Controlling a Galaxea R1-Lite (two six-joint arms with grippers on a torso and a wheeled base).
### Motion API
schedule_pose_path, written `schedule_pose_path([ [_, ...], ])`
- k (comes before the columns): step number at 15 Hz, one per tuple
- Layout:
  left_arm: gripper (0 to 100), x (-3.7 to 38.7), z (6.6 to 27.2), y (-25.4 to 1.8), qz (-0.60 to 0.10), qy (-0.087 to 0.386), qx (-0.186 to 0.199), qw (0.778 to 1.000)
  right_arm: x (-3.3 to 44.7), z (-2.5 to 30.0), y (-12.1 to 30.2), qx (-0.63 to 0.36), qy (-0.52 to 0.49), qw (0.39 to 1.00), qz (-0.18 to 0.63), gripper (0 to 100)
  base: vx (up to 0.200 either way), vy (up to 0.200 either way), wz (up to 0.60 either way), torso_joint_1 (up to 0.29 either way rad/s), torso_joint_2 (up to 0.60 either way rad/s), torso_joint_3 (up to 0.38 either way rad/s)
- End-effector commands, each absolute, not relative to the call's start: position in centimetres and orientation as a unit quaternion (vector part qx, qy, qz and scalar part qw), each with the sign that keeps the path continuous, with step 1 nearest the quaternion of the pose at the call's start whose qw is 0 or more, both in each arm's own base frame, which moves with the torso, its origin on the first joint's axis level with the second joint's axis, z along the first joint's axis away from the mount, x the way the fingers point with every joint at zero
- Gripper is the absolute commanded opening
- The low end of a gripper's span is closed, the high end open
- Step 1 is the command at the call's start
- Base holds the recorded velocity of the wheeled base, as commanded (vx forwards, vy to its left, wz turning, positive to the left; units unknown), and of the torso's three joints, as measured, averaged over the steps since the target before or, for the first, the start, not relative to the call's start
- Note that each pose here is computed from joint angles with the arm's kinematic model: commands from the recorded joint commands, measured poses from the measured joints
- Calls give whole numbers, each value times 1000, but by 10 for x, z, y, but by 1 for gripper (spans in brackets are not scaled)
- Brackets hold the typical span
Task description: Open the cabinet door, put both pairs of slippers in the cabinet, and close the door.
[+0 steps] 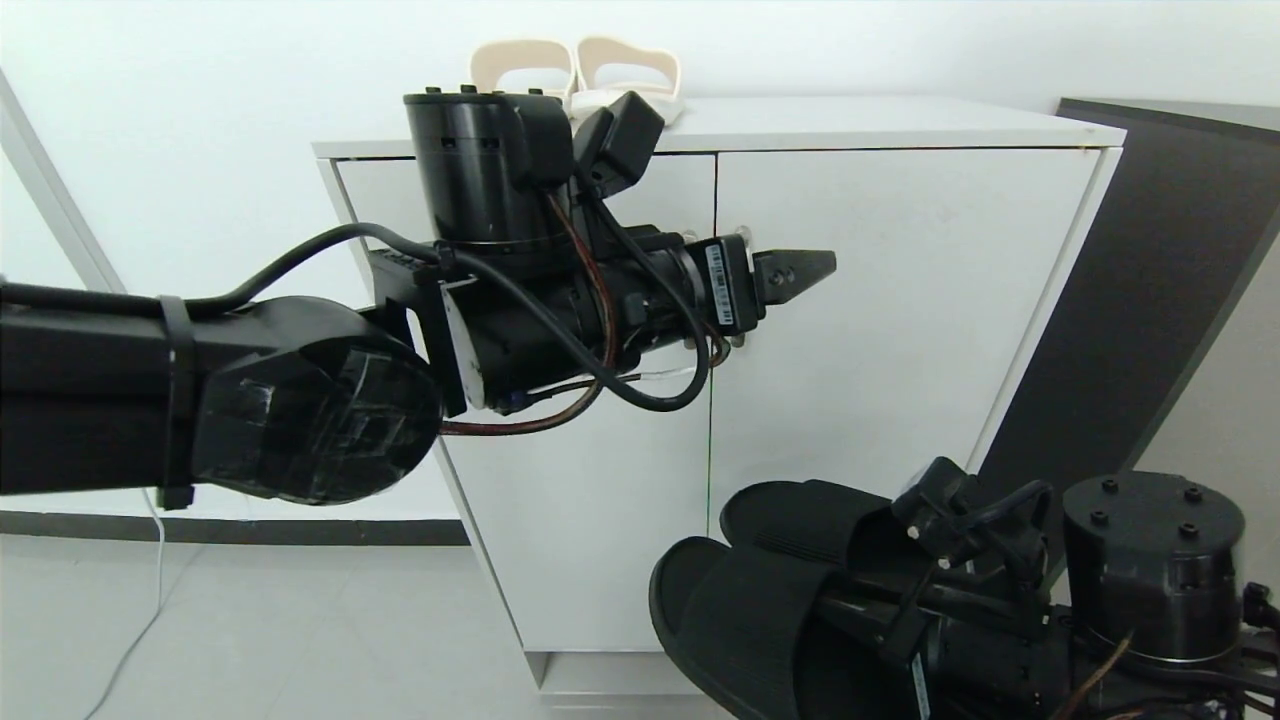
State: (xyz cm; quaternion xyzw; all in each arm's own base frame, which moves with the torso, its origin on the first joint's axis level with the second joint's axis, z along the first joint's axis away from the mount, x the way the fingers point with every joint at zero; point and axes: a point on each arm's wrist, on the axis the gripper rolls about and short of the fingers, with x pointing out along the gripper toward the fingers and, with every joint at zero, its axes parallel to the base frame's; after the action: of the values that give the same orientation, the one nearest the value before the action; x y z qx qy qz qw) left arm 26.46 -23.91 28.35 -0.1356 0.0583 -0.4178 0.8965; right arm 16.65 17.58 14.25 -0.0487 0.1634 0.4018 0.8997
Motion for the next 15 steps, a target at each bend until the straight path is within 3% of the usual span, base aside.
schedule_pose_path([
  [1,100,270,280,-241,-410,59,-134,900,166,143,176,-48,162,899,403,0,0,0,0,0,0,0],
  [15,100,296,268,-259,-400,62,-133,905,165,145,176,-47,157,900,405,0,0,0,0,0,0,0],
])
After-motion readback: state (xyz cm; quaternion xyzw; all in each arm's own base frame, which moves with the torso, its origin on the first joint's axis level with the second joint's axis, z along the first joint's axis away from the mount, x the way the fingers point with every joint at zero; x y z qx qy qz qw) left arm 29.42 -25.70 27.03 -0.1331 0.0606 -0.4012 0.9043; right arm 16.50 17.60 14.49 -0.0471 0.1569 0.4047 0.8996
